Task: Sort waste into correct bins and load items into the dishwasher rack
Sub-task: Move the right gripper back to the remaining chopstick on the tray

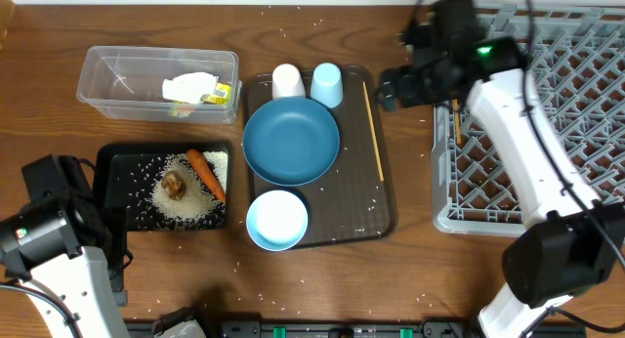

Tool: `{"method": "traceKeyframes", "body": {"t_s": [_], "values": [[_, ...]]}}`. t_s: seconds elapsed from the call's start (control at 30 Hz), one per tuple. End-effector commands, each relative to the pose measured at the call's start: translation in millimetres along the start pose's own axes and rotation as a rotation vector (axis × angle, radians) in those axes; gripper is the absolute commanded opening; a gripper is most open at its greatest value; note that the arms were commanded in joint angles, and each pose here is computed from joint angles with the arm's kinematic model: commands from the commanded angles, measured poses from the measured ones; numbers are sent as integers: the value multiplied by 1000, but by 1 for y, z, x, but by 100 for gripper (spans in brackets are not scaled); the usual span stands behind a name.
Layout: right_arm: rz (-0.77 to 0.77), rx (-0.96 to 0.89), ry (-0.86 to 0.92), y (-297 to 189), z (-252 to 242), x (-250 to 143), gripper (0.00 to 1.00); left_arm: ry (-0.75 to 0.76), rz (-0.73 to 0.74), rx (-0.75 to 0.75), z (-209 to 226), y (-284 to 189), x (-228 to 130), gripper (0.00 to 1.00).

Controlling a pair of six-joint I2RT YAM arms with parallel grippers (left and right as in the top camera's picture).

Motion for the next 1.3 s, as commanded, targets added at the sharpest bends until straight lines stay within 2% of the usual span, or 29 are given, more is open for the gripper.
{"method": "traceKeyframes", "body": {"t_s": [0.0, 0.2, 0.5, 0.63, 1.0, 1.27], "values": [[30, -113, 52, 19, 8, -5, 95, -17, -10, 6, 1, 0, 2, 98], [132, -116, 27, 70, 27, -21, 94, -17, -10, 6, 1, 0, 2, 98], [275, -124, 39, 131, 25, -46, 85, -17, -10, 6, 1, 0, 2, 98], [313, -118, 31, 151, 28, -55, 84, -17, -10, 6, 1, 0, 2, 98], [317, -117, 6, 163, 37, -59, 83, -17, -10, 6, 1, 0, 2, 98], [319, -204, 17, 158, 27, -60, 82, -17, -10, 6, 1, 0, 2, 98]]}}
Point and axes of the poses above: each gripper's point midway between its finger pads, its own y axis out along the fingers, its own z axis along the line the jaws close on, x = y × z, the point moved 5 cm from there along -y, back along the fingers, and after that the axes turned 2 degrees about -y, right-handed, at the moved point
